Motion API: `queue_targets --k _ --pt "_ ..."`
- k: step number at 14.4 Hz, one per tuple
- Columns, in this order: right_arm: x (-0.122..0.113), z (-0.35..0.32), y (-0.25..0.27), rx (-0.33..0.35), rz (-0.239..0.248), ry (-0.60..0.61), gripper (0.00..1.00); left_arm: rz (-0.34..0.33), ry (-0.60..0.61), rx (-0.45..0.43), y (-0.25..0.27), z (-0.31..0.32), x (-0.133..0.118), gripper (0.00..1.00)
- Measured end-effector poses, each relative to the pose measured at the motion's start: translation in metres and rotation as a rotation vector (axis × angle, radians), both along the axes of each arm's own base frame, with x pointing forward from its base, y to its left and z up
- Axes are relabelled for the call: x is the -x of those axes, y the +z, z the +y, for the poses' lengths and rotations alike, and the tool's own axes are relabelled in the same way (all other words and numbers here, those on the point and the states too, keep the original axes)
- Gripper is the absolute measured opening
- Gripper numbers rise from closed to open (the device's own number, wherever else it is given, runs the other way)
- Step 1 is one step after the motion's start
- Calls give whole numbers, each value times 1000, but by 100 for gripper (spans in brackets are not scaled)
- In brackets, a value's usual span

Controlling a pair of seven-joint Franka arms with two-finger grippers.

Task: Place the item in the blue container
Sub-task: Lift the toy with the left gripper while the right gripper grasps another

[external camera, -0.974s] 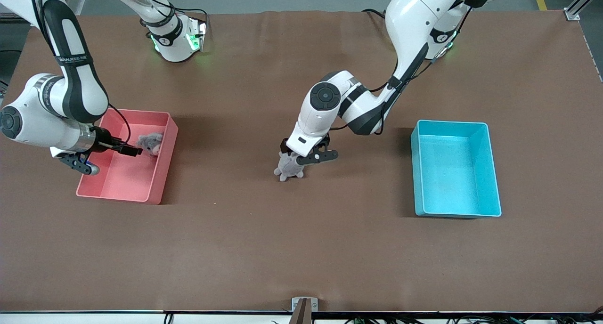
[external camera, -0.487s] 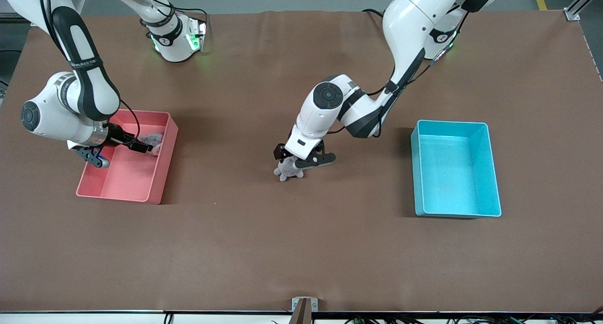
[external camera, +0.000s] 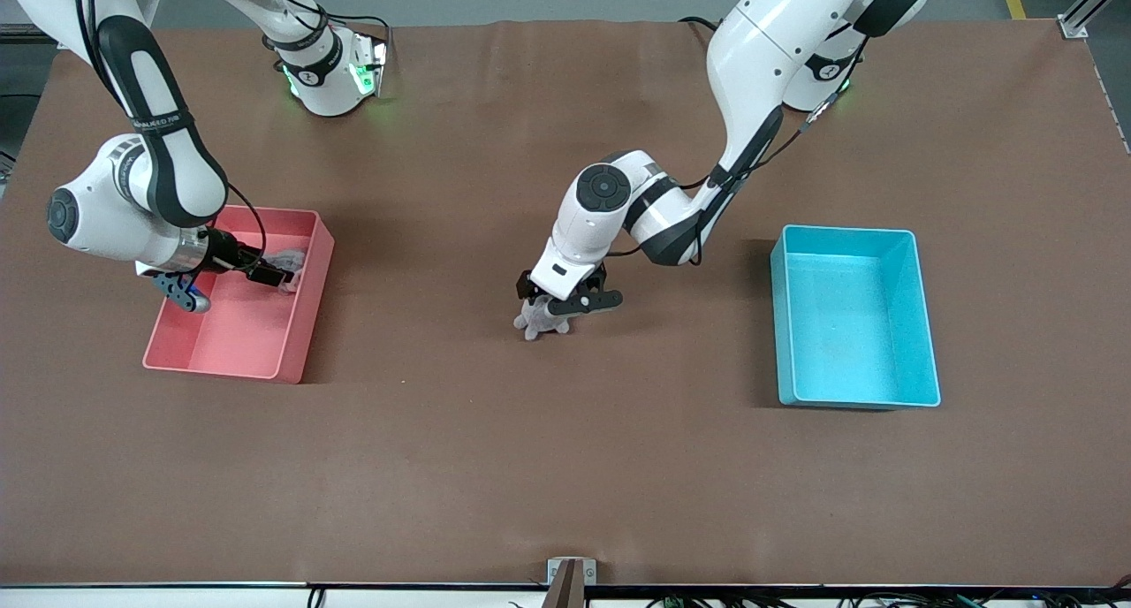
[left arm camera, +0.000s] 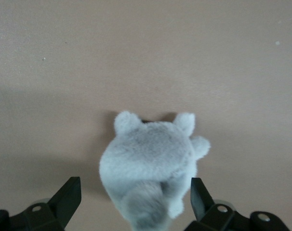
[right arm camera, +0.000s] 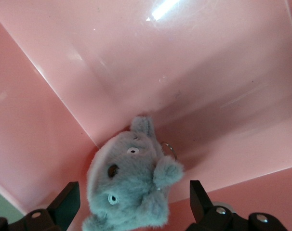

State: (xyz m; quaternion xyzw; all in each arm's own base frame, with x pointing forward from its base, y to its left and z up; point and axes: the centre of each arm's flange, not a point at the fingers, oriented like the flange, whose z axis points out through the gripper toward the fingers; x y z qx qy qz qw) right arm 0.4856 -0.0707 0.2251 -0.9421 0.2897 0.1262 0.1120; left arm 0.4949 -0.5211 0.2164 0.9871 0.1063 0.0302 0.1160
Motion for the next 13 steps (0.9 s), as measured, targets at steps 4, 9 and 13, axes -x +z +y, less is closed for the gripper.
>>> queue_targets --k 4,9,13 --pt "4 2 -13 3 17 1 100 11 -3 -6 -12 0 3 100" --pt "7 15 -34 -12 46 -1 100 0 -2 9 -10 -3 1 64" --pt "8 19 -41 -11 55 5 92 -6 -7 11 -7 -5 1 30"
